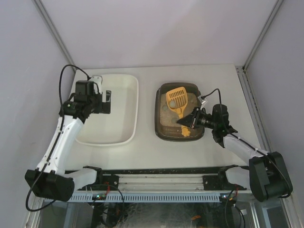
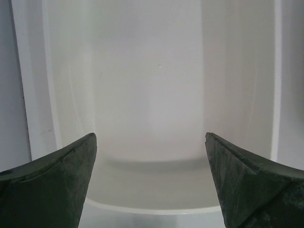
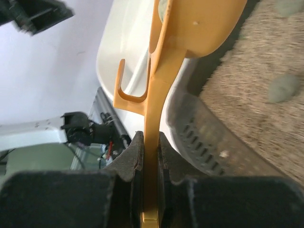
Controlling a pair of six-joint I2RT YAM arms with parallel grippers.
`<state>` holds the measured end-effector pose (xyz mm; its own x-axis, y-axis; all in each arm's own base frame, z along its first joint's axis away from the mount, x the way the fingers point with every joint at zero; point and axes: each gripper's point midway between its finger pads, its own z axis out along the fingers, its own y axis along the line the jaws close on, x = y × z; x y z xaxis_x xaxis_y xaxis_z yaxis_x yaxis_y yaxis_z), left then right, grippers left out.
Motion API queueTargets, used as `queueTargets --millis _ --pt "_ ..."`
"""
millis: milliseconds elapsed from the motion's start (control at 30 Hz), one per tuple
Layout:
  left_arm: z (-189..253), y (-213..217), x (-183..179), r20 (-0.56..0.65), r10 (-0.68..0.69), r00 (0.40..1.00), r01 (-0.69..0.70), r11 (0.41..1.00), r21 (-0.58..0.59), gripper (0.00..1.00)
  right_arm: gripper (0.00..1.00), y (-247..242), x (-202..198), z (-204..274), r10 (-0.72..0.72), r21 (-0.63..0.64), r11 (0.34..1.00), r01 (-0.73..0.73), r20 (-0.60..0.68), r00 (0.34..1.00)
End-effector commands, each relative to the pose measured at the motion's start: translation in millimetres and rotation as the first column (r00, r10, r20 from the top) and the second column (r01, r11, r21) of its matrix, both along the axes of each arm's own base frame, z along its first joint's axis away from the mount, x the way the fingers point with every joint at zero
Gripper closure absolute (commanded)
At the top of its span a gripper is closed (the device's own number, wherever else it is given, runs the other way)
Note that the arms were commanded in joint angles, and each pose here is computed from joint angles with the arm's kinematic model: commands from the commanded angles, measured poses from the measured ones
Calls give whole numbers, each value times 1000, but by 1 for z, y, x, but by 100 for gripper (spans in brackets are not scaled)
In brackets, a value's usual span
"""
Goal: Clean the litter box
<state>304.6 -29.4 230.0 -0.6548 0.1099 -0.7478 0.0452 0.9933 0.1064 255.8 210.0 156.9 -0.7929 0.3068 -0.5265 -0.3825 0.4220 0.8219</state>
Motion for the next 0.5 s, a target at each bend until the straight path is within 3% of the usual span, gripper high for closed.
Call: queueTargets --millis 0,33,167,233,300,400,467 --pt "12 18 7 -91 17 996 -27 994 -104 1 100 -1 12 30 4 38 999 -8 86 996" --pt "13 25 8 -107 44 993 -57 991 -120 0 100 -8 16 29 -24 64 998 20 65 998" --pt "22 51 12 -92 129 987 -138 985 -108 0 100 14 3 31 83 51 995 -85 39 996" --pt "26 61 12 -78 148 986 -156 982 -106 0 100 -4 16 27 11 53 999 -12 25 1000" --pt "27 67 11 -78 158 984 -166 981 -103 0 100 -9 21 28 -8 90 996 7 4 1000" --pt "27 74 9 -90 159 983 -167 983 -82 0 100 17 10 27 93 74 993 -92 -13 996" --pt "28 76 7 -105 136 985 -144 987 -75 2 100 8 20 21 38 64 997 -35 -52 998"
